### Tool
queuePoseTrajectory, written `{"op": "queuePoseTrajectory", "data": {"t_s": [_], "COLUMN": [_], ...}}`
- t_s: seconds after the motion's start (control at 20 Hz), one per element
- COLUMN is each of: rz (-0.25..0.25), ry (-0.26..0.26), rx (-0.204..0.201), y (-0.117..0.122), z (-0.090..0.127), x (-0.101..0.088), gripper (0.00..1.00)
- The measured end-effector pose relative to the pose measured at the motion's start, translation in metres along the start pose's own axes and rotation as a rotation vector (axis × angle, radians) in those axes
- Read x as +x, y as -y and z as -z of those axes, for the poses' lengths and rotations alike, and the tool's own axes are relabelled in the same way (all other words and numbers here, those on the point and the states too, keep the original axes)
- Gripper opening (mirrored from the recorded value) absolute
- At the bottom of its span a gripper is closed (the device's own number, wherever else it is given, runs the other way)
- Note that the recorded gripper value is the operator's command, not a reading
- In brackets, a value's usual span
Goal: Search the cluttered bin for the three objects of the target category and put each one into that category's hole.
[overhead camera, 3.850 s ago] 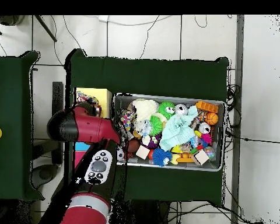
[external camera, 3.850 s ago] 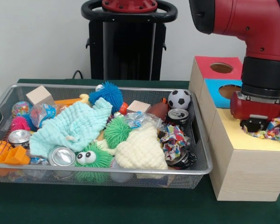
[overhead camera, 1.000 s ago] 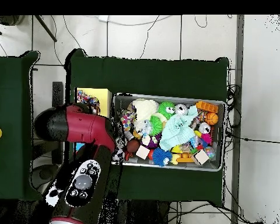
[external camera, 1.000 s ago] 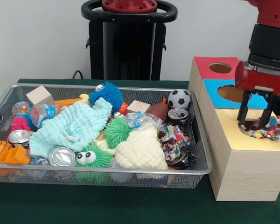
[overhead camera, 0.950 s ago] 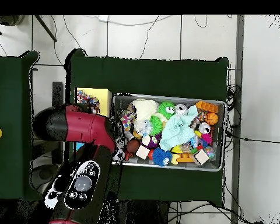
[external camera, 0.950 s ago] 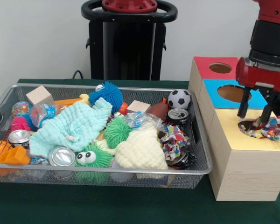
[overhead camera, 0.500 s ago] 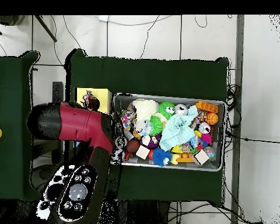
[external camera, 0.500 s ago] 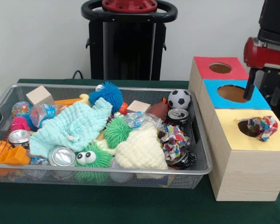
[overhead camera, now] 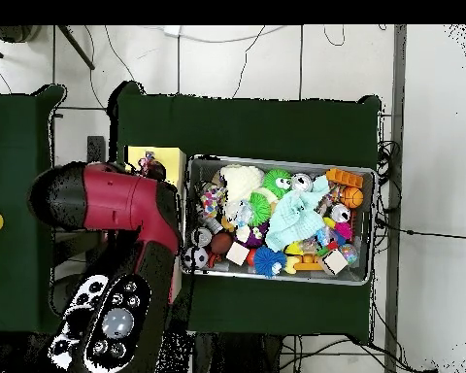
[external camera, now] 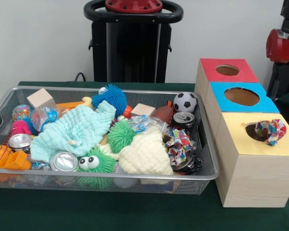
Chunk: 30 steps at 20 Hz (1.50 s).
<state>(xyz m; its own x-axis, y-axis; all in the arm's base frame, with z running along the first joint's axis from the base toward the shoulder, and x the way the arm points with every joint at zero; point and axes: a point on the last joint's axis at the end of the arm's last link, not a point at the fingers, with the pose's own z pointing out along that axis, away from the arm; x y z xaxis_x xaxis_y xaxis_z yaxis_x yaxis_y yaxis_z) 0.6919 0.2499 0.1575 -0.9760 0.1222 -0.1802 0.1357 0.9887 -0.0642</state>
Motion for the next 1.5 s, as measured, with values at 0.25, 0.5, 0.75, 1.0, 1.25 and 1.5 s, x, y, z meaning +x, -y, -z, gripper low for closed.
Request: {"op": "queuePoseTrajectory", "data": {"t_s": [0.25, 0.5, 0.75, 1.0, 1.25, 1.5], "rz": [0.005, 0.007, 0.007, 0.008, 0.008, 0.008], "ry": [0.011, 0.004, -0.002, -0.009, -0.01, -0.012], "rx": [-0.004, 0.0, 0.004, 0.007, 0.008, 0.009], "y": [-0.004, -0.004, -0.003, -0.002, -0.002, -0.002], "z": [0.002, -0.003, -0.008, -0.013, -0.013, -0.015], "x": [-0.005, -0.003, -0.001, 0.001, 0.001, 0.002], "gripper": [1.0, 1.0, 1.0, 1.0, 1.0, 1.0]}}
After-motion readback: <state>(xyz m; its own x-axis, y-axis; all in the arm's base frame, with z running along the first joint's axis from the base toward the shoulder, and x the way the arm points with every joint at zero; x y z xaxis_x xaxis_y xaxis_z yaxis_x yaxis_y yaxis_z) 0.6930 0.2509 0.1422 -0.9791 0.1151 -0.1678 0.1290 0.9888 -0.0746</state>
